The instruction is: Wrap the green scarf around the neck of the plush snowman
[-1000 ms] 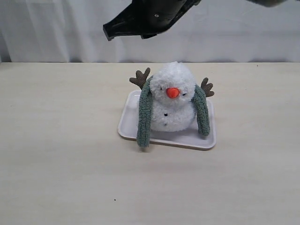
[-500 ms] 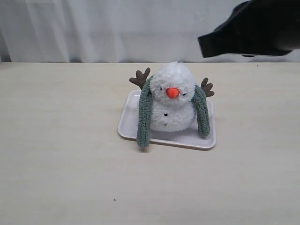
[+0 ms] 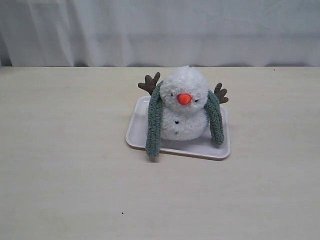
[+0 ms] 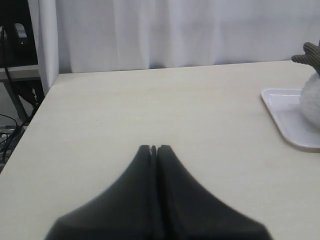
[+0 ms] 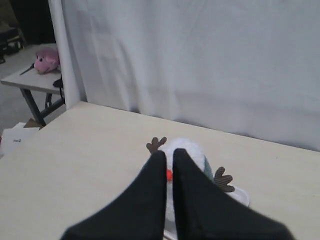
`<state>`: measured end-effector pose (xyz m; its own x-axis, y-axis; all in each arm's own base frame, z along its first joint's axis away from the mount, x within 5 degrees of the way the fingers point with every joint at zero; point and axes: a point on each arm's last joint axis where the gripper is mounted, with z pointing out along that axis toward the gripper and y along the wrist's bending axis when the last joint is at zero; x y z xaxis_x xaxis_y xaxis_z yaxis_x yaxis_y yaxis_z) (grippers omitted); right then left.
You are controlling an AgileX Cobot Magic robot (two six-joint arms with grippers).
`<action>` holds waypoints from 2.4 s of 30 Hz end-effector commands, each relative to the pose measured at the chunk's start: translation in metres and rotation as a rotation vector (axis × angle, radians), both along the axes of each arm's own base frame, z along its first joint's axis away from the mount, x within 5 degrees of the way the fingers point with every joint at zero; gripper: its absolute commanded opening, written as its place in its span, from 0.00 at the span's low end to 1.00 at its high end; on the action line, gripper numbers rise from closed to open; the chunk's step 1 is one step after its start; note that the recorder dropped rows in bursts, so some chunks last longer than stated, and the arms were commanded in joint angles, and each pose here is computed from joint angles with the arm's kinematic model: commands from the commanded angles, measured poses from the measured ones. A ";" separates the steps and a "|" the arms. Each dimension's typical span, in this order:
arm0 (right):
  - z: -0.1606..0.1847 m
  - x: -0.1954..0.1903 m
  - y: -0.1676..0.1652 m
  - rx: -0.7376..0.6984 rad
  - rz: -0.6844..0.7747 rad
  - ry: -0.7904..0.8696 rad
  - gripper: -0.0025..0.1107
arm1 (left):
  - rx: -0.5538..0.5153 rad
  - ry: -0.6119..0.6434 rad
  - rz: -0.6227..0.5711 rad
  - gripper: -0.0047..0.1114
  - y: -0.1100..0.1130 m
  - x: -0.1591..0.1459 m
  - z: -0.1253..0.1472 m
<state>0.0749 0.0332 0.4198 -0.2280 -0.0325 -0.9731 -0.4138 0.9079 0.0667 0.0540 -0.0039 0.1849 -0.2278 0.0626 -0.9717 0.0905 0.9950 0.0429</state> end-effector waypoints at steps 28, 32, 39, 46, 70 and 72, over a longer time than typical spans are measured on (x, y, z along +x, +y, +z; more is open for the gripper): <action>-0.016 -0.121 -0.116 0.312 -0.059 -0.287 0.06 | -0.004 -0.013 0.002 0.04 0.000 0.000 0.000; -0.016 -0.121 -0.116 0.312 -0.059 -0.287 0.06 | -0.004 -0.013 0.002 0.04 0.000 0.000 0.000; -0.016 -0.125 -0.113 0.312 -0.094 -0.288 0.06 | -0.004 -0.013 0.002 0.04 0.000 0.000 0.000; -0.018 -0.136 -0.097 0.366 -0.104 -0.245 0.06 | -0.004 -0.013 0.002 0.04 0.000 0.000 0.000; -0.019 -0.158 -0.047 0.495 -0.252 -0.201 0.06 | -0.004 -0.013 0.002 0.04 0.000 0.000 0.000; -0.019 -0.158 -0.045 0.493 -0.269 -0.205 0.06 | -0.004 -0.013 0.002 0.04 0.000 0.000 0.000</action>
